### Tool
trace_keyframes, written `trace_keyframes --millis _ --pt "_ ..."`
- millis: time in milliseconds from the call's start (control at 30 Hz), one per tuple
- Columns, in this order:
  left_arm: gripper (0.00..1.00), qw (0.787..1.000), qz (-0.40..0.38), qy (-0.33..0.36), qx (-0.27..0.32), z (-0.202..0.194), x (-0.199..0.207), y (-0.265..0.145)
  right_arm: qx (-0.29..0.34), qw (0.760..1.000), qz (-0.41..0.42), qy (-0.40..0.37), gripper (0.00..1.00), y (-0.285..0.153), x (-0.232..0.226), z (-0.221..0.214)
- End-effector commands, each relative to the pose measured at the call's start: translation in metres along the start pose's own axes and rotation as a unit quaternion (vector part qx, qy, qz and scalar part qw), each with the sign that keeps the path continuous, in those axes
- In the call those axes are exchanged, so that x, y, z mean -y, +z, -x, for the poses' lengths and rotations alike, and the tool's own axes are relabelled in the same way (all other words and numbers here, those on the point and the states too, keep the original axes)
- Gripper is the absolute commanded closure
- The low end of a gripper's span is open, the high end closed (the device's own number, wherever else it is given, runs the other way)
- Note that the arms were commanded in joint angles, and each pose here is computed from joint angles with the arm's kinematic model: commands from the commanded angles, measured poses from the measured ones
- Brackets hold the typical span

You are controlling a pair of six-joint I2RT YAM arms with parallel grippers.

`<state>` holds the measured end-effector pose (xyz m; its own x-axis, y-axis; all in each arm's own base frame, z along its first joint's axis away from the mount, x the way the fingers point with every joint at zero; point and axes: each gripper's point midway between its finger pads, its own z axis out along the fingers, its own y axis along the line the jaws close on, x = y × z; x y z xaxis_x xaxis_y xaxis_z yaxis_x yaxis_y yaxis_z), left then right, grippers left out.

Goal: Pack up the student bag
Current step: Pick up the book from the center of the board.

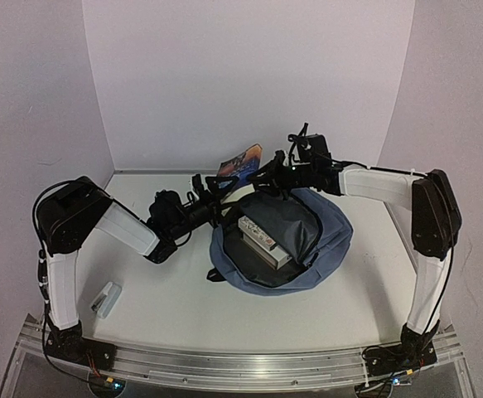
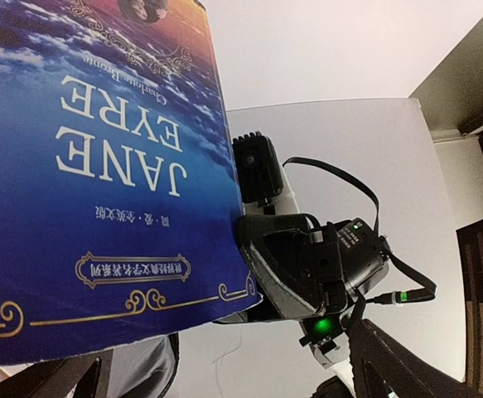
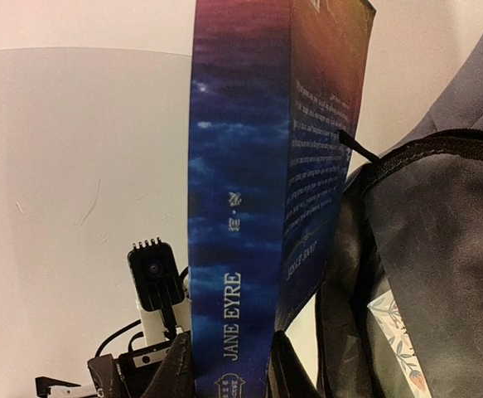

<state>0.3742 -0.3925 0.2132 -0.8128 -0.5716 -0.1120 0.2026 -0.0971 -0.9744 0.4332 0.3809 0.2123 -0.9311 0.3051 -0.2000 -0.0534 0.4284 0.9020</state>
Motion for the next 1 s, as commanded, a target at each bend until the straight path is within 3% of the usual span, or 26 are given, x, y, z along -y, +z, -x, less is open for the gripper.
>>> trace_keyframes --millis 0,300,700,967 --pt "0.0 0.998 -0.05 -0.014 0.041 0.02 0.021 0.008 0.042 0.979 0.16 -0.116 1.0 -0.051 -0.128 0.002" --pt "0.01 0.999 -0.012 -0.026 0.023 0.005 0.007 0.019 0.043 0.979 0.159 -0.121 1.0 -0.049 -0.128 0.002" --pt "0.17 0.995 -0.059 -0.045 0.073 0.058 0.019 -0.002 0.047 0.978 0.159 -0.126 1.0 -0.062 -0.135 -0.011" --pt "0.19 0.99 -0.073 -0.068 0.102 0.073 0.014 -0.011 0.049 0.98 0.144 -0.127 1.0 -0.062 -0.13 -0.01"
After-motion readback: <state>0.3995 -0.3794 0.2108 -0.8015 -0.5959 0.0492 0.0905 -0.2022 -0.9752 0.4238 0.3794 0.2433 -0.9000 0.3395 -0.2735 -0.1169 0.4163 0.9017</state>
